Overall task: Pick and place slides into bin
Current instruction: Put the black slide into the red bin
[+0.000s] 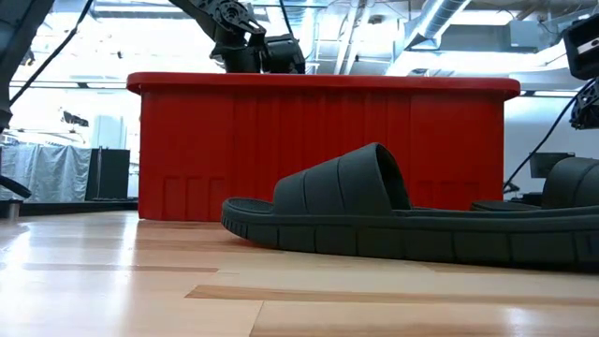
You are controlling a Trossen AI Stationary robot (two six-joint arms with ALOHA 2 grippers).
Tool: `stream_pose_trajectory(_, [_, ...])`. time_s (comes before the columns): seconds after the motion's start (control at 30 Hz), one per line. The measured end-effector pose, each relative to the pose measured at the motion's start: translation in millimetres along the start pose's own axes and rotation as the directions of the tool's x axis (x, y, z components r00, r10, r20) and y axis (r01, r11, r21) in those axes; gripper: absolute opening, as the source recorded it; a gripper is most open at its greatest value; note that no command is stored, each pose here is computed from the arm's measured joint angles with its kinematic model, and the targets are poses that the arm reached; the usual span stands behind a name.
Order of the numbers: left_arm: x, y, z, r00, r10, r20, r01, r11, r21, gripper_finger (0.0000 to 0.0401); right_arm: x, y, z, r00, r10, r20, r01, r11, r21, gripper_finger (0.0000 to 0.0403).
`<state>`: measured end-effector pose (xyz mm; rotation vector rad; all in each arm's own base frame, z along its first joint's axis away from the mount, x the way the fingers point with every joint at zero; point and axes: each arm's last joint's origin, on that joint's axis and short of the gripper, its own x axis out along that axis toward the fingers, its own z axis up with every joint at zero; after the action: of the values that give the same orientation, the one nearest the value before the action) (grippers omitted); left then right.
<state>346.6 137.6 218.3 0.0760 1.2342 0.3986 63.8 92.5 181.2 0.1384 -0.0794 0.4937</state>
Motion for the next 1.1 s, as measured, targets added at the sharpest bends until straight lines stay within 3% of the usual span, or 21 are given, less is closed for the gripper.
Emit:
stream_pose_trajectory(0.4, [0.0, 0.1, 0.3, 1.000, 0.001, 0.003, -0.001, 1.000, 0.008, 0.0051, 0.0, -0.1, 0.0, 1.000, -0.001, 0.000, 0.001, 1.000, 0.000, 0.0070])
stream_pose_trajectory(1.1, [-0.2, -0.2, 0.0, 1.000, -0.002, 0.000, 0.002, 1.000, 0.012, 0.0057, 0.0, -0.1, 0.0, 1.000, 0.000, 0.000, 0.000, 1.000, 0.000, 0.0070])
